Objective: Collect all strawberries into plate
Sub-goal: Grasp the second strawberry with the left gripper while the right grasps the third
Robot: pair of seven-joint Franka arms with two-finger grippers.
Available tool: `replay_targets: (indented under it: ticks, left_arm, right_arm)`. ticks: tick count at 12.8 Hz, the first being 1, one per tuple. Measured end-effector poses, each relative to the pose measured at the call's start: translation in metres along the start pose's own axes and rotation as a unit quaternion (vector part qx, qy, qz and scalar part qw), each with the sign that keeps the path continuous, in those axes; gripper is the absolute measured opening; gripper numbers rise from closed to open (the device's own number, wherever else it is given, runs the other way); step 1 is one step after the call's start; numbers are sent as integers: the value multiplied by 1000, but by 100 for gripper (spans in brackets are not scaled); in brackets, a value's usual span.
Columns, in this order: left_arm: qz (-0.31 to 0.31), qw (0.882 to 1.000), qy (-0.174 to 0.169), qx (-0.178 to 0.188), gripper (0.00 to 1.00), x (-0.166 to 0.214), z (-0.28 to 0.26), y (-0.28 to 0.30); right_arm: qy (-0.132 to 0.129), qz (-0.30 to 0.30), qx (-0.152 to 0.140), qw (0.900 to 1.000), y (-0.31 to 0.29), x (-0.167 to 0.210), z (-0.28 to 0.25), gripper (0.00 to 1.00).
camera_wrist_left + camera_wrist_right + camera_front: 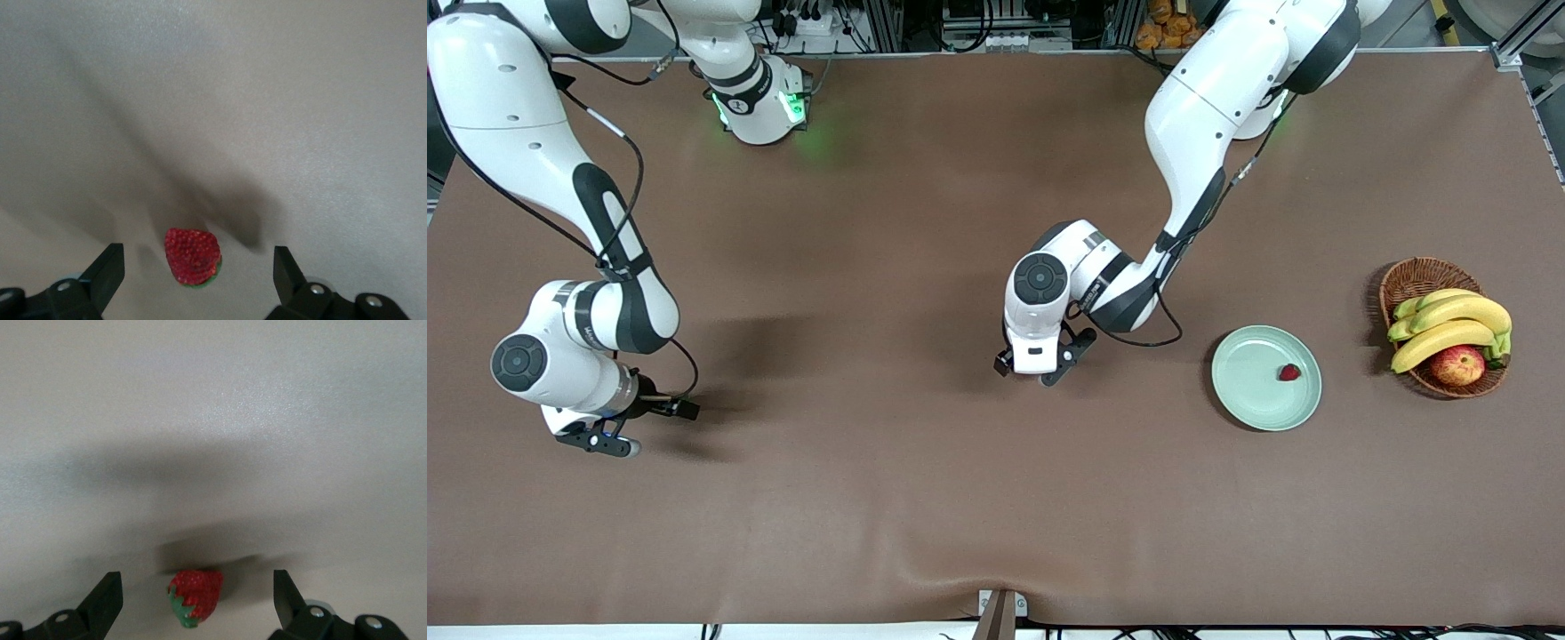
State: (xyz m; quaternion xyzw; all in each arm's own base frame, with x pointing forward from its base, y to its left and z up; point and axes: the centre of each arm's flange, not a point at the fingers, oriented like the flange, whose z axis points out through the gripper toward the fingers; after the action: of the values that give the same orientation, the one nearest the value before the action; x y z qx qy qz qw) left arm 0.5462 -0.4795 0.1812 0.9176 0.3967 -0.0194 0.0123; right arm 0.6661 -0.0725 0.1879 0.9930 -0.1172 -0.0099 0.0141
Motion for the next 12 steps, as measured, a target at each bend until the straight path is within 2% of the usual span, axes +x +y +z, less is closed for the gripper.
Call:
replay_targets:
  ticks: [1, 2, 5, 6, 8, 9, 10, 11, 12]
  left_arm:
    - [0, 1000, 0, 1, 89, 0, 1, 0]
    - [-1, 1000, 0, 1, 89, 1, 2, 0]
    - [-2, 1000, 1, 2, 63, 3, 3, -1]
    - [-3, 1000, 2, 2, 62, 4, 3, -1]
    - [-4, 1000, 3, 3, 44, 6, 4, -1]
    - [-4, 1000, 2, 4, 44, 6, 6, -2]
    - [-4, 1000, 2, 2, 36, 6, 5, -1]
    - [-4, 1000, 3, 3, 33, 6, 5, -1]
    - [-4, 1000, 3, 2, 33, 7, 5, -1]
  right_arm:
    - [-2, 1, 0, 1000, 0, 1, 3, 100]
    - [-3, 1, 0, 1000, 1, 0, 6, 100]
    - [-17, 1, -3, 1000, 2, -3, 11, 100]
    - [-25, 2, -4, 1000, 3, -4, 12, 100]
    - [-32, 3, -5, 999, 4, -6, 13, 100]
    - [-33, 3, -5, 999, 4, -6, 14, 100]
    - [-33, 3, -5, 999, 4, -6, 14, 100]
    - [-33, 3, -5, 999, 4, -6, 14, 100]
    - [-34, 3, -5, 999, 4, -6, 14, 100]
